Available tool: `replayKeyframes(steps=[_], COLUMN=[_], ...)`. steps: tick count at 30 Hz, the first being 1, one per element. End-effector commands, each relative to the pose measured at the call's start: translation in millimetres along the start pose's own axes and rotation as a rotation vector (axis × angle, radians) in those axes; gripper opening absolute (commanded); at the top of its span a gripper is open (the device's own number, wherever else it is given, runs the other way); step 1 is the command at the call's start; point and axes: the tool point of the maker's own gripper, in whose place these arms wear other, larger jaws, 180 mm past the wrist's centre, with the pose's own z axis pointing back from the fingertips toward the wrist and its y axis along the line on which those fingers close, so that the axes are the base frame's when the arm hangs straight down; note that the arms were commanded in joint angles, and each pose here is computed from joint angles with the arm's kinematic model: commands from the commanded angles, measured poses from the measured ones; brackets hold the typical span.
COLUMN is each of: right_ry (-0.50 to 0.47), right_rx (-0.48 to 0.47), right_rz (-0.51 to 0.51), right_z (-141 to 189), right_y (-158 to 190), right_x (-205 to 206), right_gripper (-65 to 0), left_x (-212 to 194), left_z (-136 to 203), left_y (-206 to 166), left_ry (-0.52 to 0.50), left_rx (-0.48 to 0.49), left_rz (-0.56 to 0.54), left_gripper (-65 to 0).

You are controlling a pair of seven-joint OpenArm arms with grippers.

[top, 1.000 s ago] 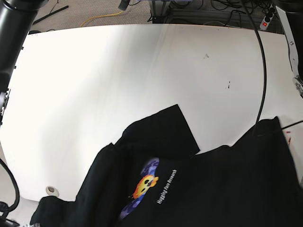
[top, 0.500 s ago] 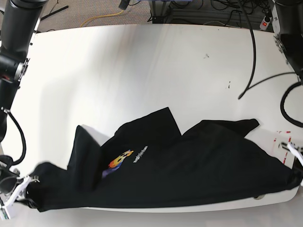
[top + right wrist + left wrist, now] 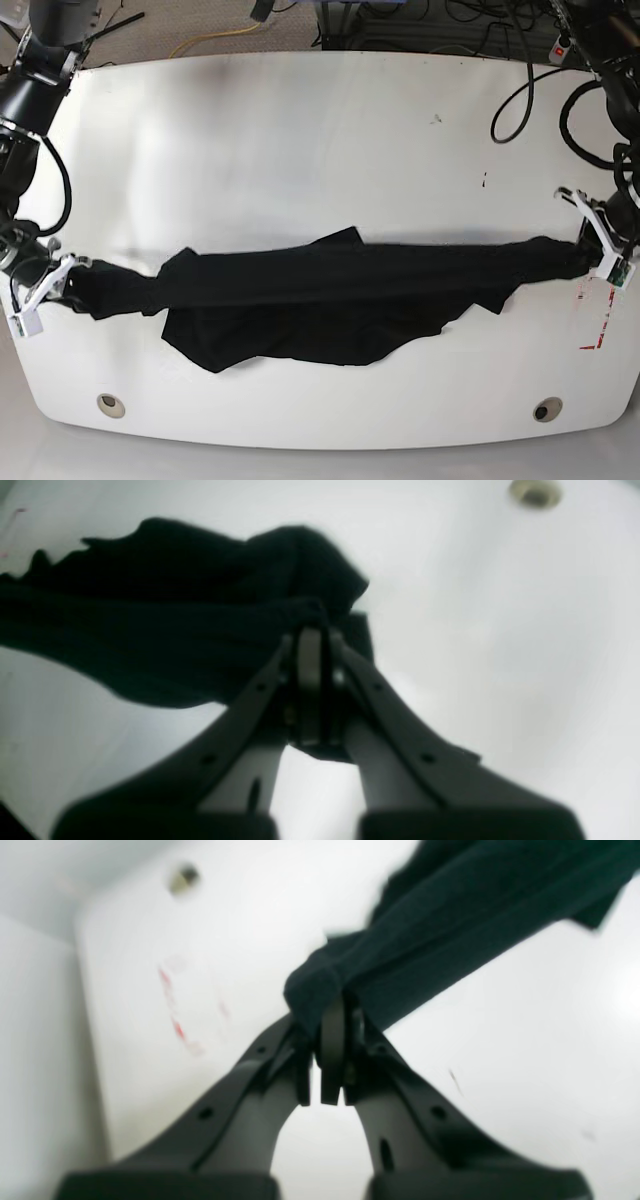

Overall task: Fold the T-shirt properly
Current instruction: 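Drag the held shirt across the table with both grippers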

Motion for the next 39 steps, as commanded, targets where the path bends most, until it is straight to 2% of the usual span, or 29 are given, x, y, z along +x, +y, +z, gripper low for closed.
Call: replayKeyframes(steps=[1,10,17,25,30,32,34,37,39], right_ry=[0.001,0.14,0.197,0.239,0.242,0.245,0.241,0.179,0.142], right_rx=[-0.002,0.088,0.115,0.134,0.155,0.158,0.155,0.143,0.128], right_rz=[-0.038,-0.221,-0.366,-0.384,-0.444,-0.46,-0.473,-0.503,-0.516], right_z=[16.3,32.2,56.9,69.5,68.2,68.3,71.3,78.0,85.0], right_y=[-7.0,10.1,21.8,52.7,71.0,74.7,74.5,71.0,66.4], right_x=[-14.5,-111.3,-168.2,-199.6,-216.4,-221.5,-223.6,-215.4,-210.2], right_gripper=[-65.0,-65.0,-65.0,-65.0,-65.0,-56.6,-42.2,-22.7,-15.5], left_x=[-16.1,-86.4,-140.9,-180.4,-193.0,-195.1,-195.6,-194.7,-193.9], left_z=[13.8,36.7,74.1,105.5,116.5,118.3,118.3,117.6,117.1], left_y=[3.1,-22.0,-22.3,-29.1,-31.9,-33.2,-33.2,-32.4,-31.9], left_ry=[0.04,0.21,0.344,0.464,0.506,0.513,0.513,0.51,0.508], left_rx=[0.036,0.003,0.045,0.059,0.058,0.056,0.056,0.058,0.06], left_rz=[-0.007,0.052,0.12,0.164,0.175,0.177,0.178,0.177,0.177], left_gripper=[-64.9,-64.9,-64.9,-64.9,-64.9,-64.9,-64.9,-64.9,-64.9])
